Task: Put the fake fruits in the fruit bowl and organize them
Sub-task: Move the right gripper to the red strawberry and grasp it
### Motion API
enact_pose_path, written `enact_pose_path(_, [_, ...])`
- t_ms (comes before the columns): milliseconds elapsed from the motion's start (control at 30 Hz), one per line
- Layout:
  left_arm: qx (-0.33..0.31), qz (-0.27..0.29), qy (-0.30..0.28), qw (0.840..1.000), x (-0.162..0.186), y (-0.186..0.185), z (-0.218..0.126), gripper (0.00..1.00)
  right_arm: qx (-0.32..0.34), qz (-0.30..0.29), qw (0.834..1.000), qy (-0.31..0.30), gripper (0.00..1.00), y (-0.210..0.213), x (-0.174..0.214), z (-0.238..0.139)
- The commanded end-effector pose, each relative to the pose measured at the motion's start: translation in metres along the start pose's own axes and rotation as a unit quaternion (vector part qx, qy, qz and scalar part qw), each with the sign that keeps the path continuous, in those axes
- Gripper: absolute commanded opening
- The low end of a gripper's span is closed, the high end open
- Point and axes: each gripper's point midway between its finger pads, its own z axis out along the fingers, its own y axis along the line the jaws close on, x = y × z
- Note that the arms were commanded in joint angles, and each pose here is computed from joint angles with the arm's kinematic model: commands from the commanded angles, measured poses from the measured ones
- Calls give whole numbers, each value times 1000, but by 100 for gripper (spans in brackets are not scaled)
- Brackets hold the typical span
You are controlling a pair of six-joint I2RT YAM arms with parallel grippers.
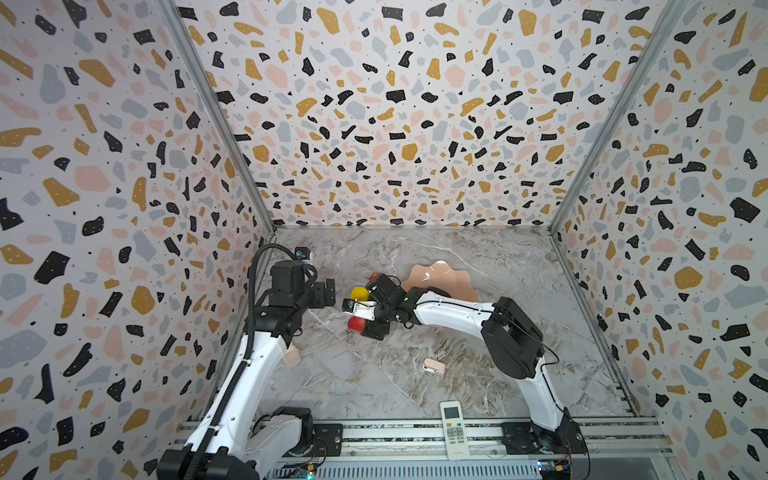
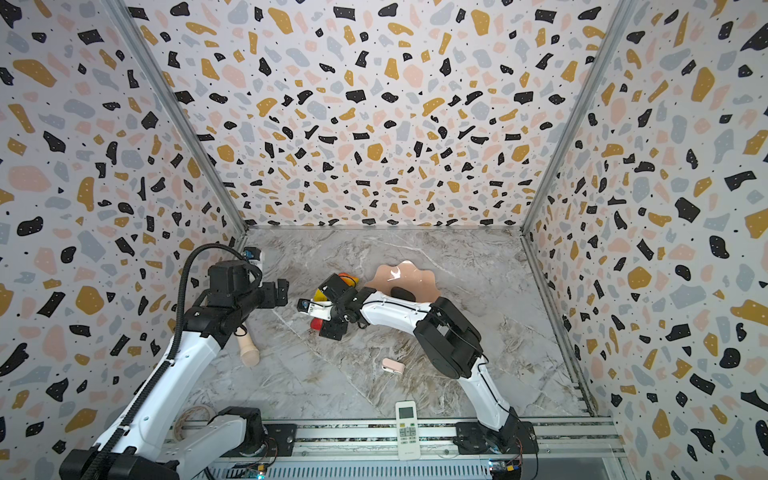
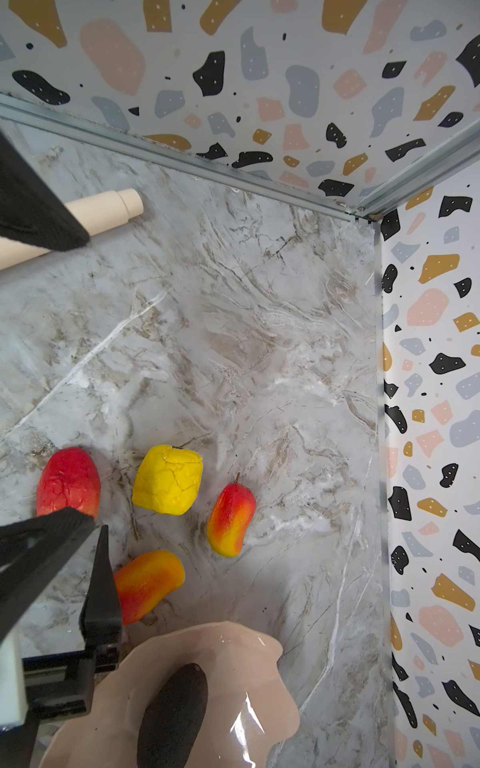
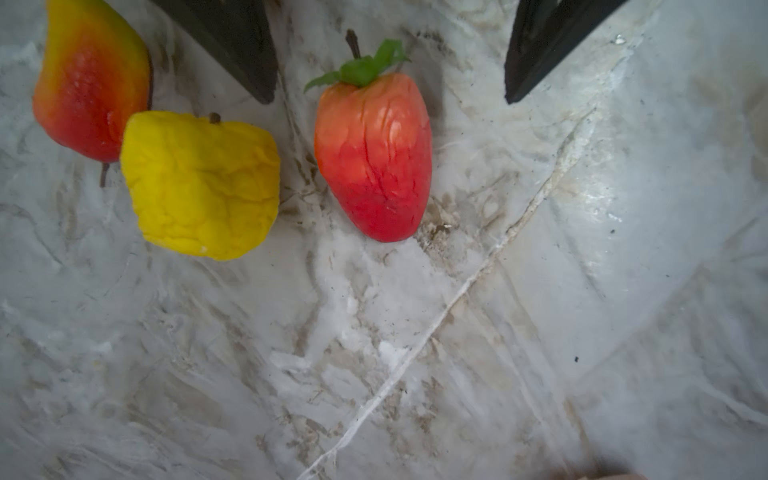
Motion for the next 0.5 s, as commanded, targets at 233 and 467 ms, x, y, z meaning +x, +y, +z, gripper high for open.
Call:
enact_pose_path(233, [3,5,-14,1000,-4,0,-2,99,-14,13,999,-38,71,0,-25,1])
enact_pose_path(467, [2,4,-15,1000,-4,1,-2,100,-20,21,999,-32,66,-2,-17,12])
